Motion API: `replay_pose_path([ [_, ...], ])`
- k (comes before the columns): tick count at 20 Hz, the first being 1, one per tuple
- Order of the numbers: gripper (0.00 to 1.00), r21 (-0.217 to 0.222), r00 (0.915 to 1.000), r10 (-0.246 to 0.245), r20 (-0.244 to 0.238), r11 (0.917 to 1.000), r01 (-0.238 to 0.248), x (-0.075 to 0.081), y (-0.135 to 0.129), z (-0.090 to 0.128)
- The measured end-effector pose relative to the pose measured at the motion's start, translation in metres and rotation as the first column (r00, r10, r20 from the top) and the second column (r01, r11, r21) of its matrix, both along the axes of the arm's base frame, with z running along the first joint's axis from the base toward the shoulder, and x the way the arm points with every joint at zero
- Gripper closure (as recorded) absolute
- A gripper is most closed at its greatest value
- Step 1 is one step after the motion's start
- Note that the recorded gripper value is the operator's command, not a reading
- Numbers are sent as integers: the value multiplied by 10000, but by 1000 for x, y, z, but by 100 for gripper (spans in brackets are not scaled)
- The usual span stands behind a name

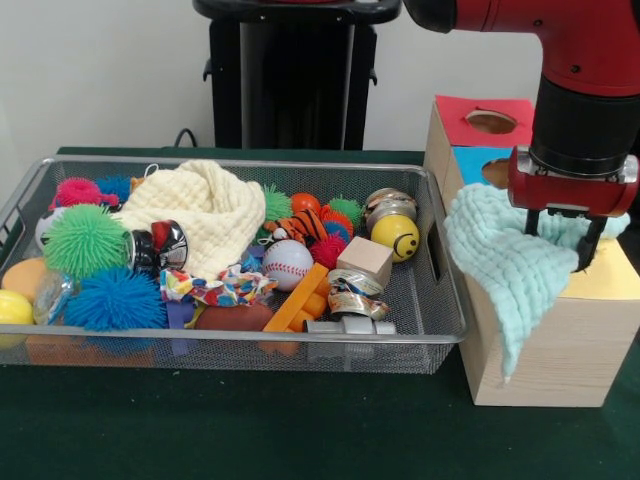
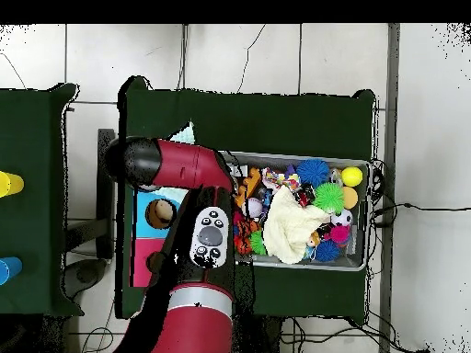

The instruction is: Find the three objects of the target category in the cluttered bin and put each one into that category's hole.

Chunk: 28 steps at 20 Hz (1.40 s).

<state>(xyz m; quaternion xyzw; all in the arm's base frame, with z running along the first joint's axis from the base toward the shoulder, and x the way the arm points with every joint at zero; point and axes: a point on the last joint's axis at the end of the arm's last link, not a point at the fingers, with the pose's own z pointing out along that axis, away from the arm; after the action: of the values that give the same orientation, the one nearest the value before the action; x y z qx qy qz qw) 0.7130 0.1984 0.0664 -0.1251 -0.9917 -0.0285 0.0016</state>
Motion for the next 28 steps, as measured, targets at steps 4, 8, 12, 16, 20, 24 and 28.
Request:
replay_pose_path([
  [4,0,-4,10000,5,0,10000,-5,0,0,0],
  [8,0,-5,10000,6,-1,10000,-6,0,0,0],
  [12,0,-15,10000,23,4,10000,-23,0,0,1],
  [16,0,-12,10000,44,-19,10000,-44,0,0,5],
  [20,0,7,9998,69,-178,10000,-69,-1,-1,13],
  [24,0,32,9996,87,-287,10000,-86,-2,-1,20],
  [28,0,26,9995,89,-287,10000,-89,-2,-1,20],
])
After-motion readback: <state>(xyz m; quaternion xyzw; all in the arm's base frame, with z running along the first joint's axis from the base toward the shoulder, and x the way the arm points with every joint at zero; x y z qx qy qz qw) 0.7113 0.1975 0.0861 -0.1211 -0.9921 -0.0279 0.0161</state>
